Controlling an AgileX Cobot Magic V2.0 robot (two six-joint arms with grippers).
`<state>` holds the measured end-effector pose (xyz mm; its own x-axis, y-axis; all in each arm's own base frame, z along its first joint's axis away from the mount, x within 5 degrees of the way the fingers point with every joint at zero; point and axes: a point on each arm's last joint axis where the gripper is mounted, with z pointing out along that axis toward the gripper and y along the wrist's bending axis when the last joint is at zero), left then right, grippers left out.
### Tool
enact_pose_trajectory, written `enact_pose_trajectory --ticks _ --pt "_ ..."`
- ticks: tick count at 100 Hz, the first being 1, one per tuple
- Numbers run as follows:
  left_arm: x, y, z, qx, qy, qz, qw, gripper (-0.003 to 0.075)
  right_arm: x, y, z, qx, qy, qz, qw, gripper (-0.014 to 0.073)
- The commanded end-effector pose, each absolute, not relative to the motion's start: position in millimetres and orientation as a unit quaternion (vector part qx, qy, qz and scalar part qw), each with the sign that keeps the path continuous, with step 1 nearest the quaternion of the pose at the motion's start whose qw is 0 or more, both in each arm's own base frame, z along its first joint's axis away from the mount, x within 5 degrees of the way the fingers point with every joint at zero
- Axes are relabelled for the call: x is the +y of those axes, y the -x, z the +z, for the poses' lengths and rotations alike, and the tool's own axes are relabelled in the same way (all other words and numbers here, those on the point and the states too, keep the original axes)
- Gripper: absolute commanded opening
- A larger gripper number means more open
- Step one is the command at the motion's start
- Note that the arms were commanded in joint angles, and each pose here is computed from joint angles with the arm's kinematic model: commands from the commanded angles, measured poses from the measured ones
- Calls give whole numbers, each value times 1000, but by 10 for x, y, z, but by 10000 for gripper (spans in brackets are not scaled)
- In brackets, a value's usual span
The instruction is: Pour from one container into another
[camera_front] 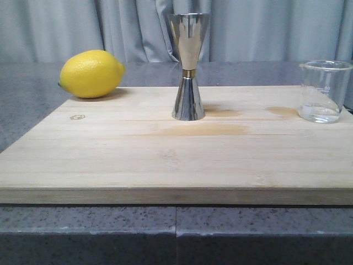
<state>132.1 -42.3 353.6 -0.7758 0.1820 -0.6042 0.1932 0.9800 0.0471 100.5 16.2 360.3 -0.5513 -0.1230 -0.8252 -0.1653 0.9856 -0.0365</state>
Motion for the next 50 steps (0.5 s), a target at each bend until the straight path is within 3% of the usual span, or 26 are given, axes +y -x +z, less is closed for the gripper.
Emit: enact_pose_trajectory --ticks 1,23,33,50 --pt "-357 -1198 3624 926 -81 -23 369 546 128 -914 3689 854 74 22 515 573" --pt "-281 -1029 3648 914 -78 -33 397 529 90 -740 3703 839 72 24 539 538" --pt "-281 -1028 3648 914 -78 -33 397 447 89 -737 3703 839 72 24 540 385" --pt "-282 -1031 3651 913 -78 -34 399 232 89 -737 3703 839 72 24 540 120"
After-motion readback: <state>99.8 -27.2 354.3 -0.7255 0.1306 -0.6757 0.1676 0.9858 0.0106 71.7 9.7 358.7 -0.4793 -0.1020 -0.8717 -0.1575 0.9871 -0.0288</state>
